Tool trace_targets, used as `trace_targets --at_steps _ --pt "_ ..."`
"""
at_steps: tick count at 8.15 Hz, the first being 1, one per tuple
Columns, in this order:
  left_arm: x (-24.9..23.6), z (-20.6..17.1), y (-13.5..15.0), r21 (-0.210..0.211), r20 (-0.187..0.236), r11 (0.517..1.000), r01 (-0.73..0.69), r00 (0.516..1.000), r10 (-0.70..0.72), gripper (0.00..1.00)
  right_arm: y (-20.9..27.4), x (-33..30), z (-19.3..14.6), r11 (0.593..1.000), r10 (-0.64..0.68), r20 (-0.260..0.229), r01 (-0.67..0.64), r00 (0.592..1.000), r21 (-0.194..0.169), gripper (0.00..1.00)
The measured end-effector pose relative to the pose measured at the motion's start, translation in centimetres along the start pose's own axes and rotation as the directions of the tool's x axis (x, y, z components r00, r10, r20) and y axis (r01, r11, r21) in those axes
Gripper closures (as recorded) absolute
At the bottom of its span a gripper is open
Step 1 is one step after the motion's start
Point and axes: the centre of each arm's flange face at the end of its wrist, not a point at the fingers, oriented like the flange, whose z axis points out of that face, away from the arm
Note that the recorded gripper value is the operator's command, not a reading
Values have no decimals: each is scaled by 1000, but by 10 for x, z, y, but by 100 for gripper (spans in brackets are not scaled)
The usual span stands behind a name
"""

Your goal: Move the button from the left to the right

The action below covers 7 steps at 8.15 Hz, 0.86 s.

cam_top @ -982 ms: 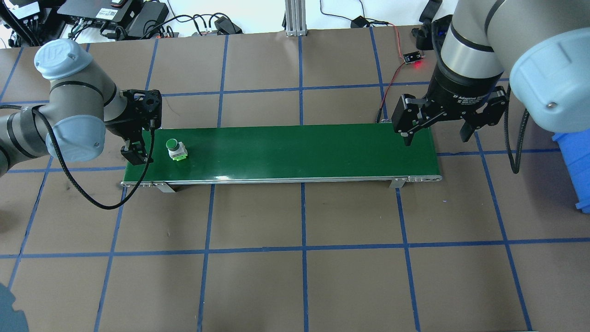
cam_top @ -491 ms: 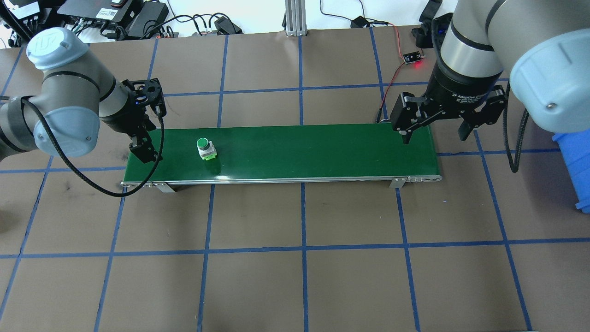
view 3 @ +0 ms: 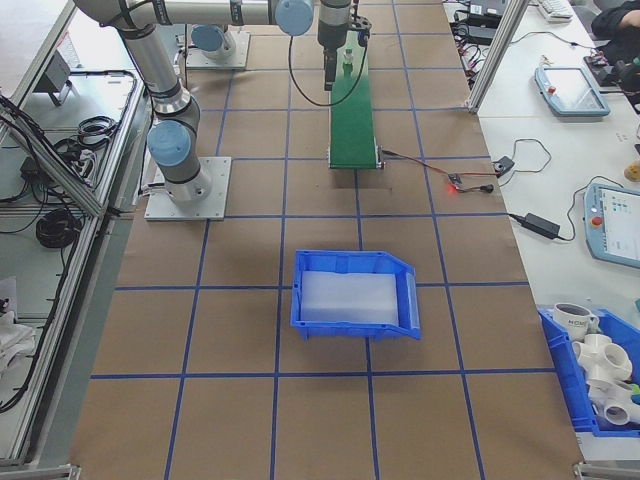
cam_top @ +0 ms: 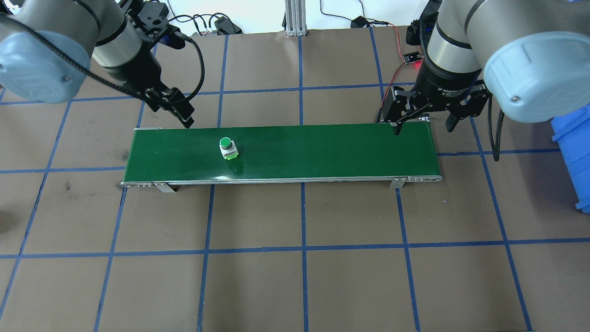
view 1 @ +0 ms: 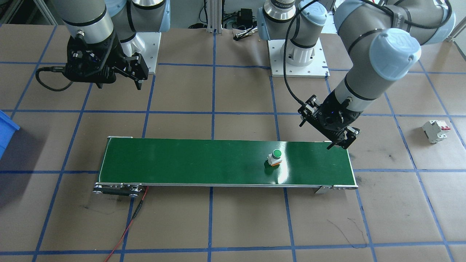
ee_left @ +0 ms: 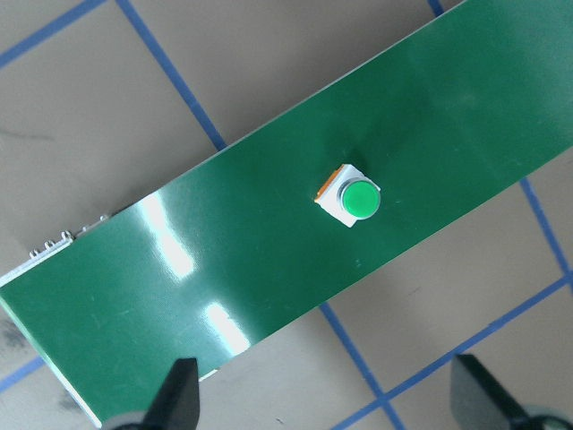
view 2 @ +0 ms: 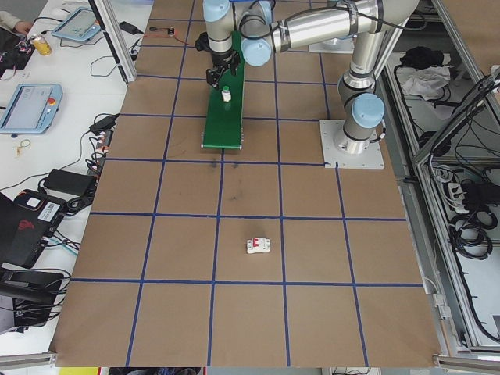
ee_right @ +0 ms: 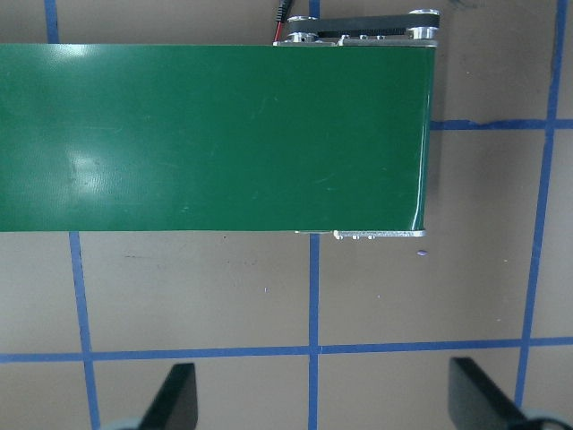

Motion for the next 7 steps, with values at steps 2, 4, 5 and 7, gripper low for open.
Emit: trace_targets --at_steps 2,4,5,7 --pt "29 -58 -2 -16 -1 976 219 976 -219 0 -26 -3 38 1000 -3 -1 3 1000 -22 0" --pt "39 -91 6 7 41 946 324 945 -324 0 -51 -6 102 1000 -3 -4 3 1000 -30 0" --pt "42 -101 12 18 63 940 341 938 -341 0 -58 -8 122 1000 -4 -1 4 1000 -28 0" --pt "49 -113 21 35 86 938 345 934 -346 0 -72 -10 149 1000 -4 1 4 1000 -18 1"
